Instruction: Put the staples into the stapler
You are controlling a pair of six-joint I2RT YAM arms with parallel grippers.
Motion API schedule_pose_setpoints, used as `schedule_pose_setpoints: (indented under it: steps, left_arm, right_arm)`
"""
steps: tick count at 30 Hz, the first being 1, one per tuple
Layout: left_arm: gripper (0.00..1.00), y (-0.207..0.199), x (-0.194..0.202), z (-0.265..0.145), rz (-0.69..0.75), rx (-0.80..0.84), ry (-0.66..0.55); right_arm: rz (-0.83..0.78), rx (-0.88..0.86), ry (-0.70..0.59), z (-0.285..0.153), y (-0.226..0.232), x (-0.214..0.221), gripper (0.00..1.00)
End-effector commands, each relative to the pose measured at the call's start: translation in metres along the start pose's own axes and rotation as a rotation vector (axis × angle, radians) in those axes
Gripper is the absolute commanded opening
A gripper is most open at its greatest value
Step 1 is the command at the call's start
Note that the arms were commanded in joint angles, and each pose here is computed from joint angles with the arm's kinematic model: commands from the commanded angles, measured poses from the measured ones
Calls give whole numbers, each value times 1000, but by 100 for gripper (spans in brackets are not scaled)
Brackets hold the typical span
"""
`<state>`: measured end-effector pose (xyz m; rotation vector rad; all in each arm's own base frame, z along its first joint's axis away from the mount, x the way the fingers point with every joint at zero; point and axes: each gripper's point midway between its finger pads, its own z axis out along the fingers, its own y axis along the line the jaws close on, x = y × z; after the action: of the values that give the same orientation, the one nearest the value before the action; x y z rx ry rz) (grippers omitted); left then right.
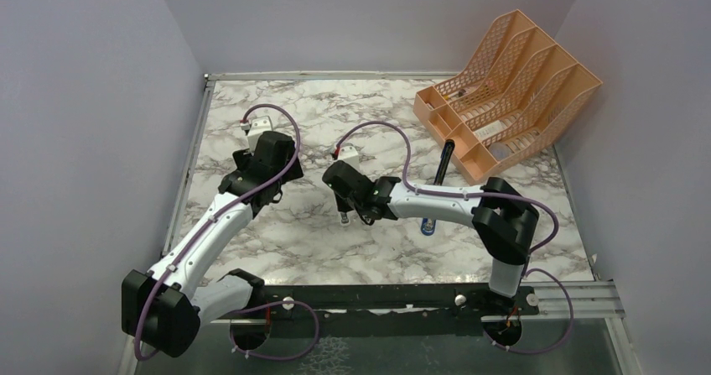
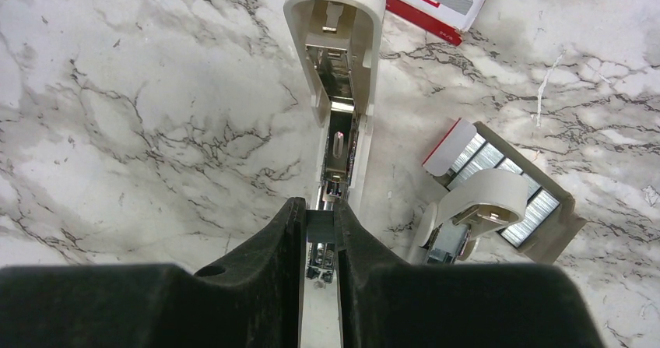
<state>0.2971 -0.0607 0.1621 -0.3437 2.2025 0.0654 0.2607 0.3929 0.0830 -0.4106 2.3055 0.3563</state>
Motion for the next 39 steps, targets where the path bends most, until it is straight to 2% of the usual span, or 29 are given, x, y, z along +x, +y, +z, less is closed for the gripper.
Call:
schedule_pose_setpoints:
  steps: [1, 26, 39]
  left_arm:
    - [92, 2, -3, 1, -25, 0, -5]
    - [91, 2, -1, 2, -28, 9, 6]
    - [91, 2, -1, 2, -28, 9, 7]
  right_arm:
    - [7, 3, 32, 8, -2, 13, 22]
    - [28, 46, 109, 18, -8, 38, 21]
    - [78, 50, 25, -3, -7, 3, 21]
